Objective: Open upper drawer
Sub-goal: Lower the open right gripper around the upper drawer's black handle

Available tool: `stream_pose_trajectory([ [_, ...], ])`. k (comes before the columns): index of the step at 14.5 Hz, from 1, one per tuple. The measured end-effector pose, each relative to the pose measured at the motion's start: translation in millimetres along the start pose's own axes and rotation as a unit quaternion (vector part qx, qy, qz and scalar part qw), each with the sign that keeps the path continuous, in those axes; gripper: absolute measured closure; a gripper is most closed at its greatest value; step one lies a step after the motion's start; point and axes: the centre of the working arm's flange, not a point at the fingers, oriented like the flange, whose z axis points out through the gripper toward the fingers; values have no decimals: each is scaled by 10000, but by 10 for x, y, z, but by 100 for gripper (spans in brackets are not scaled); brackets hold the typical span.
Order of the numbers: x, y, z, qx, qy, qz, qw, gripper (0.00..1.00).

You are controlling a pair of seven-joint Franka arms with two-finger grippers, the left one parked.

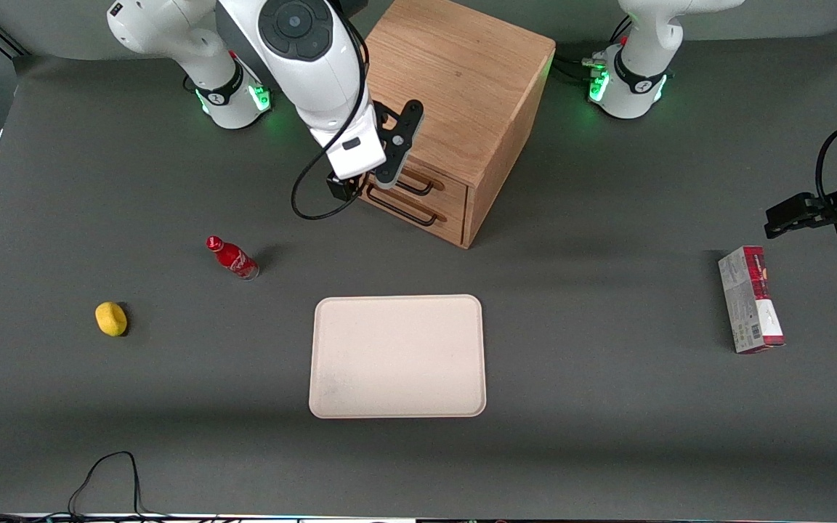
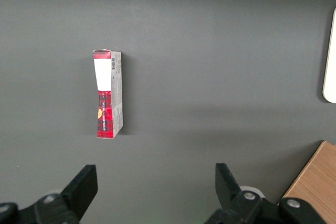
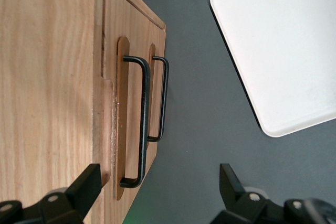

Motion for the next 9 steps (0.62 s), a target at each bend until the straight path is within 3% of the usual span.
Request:
stream_pose_trajectory([
  [9,110,-35,586,-75,119,104,9998,0],
])
